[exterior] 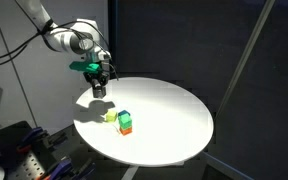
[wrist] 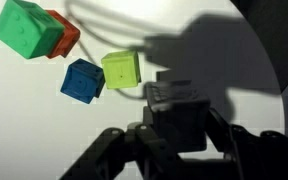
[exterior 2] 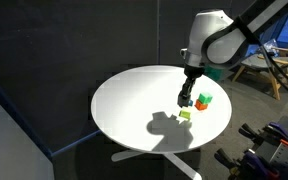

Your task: Put the grey block on top of the green block

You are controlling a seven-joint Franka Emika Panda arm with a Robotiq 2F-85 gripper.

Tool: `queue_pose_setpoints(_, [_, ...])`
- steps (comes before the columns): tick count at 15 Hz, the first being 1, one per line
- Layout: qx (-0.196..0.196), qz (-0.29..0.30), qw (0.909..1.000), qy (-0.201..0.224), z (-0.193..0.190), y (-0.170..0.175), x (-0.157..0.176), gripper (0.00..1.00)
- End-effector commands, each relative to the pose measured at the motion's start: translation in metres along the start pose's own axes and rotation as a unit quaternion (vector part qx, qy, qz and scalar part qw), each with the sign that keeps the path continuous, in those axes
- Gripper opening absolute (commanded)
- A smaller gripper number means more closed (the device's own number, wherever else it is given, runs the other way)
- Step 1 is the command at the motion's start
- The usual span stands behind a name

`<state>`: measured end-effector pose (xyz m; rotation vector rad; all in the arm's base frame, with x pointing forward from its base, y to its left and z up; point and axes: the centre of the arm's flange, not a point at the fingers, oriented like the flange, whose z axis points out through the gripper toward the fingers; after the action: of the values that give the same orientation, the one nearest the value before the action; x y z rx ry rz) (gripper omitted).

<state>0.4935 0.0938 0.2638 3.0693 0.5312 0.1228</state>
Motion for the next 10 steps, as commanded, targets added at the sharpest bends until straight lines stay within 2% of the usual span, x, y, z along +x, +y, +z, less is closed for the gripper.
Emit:
queue_pose_setpoints(1, [0.004,0.054,0.9985,0.000,-0.013,0.020,-0.011,0.30])
queue_pose_setpoints(10, [0.028,0.155,0.9876,0.003,-0.003,0.068,-0.030,0.30])
